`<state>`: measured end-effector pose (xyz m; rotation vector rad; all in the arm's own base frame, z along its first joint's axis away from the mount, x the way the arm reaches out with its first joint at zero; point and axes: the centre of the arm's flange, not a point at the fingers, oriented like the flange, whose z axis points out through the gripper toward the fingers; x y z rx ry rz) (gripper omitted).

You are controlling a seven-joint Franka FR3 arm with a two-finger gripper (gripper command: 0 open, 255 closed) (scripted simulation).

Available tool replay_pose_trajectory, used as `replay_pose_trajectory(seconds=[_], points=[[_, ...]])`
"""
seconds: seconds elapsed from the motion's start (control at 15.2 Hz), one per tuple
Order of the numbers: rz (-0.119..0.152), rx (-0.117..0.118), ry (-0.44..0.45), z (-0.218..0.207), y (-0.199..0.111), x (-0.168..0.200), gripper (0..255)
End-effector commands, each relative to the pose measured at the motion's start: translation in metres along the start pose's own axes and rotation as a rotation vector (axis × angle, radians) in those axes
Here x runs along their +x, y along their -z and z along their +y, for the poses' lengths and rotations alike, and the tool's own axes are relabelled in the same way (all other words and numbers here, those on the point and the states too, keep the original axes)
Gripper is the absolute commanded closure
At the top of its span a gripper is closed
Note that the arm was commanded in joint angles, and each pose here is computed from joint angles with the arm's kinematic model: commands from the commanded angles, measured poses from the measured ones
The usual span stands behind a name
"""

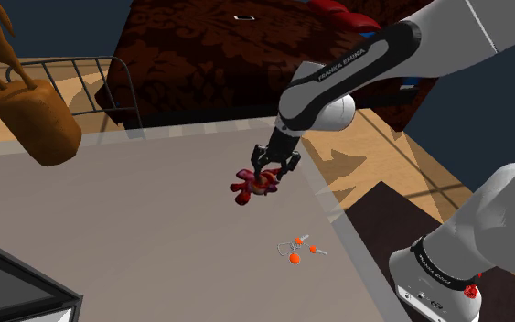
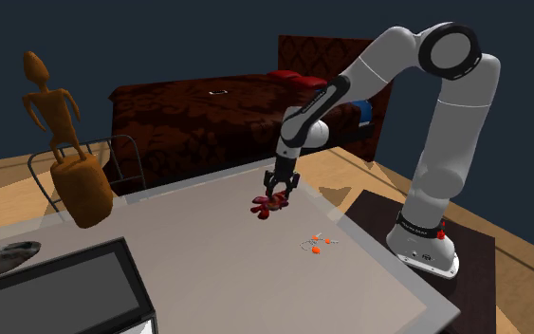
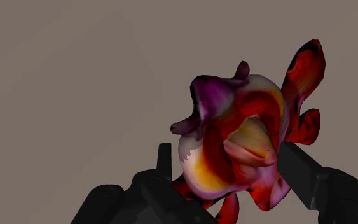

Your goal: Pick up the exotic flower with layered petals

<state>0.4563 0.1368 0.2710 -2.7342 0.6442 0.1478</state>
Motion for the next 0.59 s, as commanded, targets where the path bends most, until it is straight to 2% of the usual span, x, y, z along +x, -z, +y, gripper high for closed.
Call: replay_pose_trajectory(seconds=[0.0,0.4,0.53], points=[[0.0,0.0,0.0,-0.002,0.011,-0.003,255],[0.0,0.0,0.0,-0.012,0.04,-0.008,255],[0.0,0.0,0.0,-0.012,0.041,-0.008,255]])
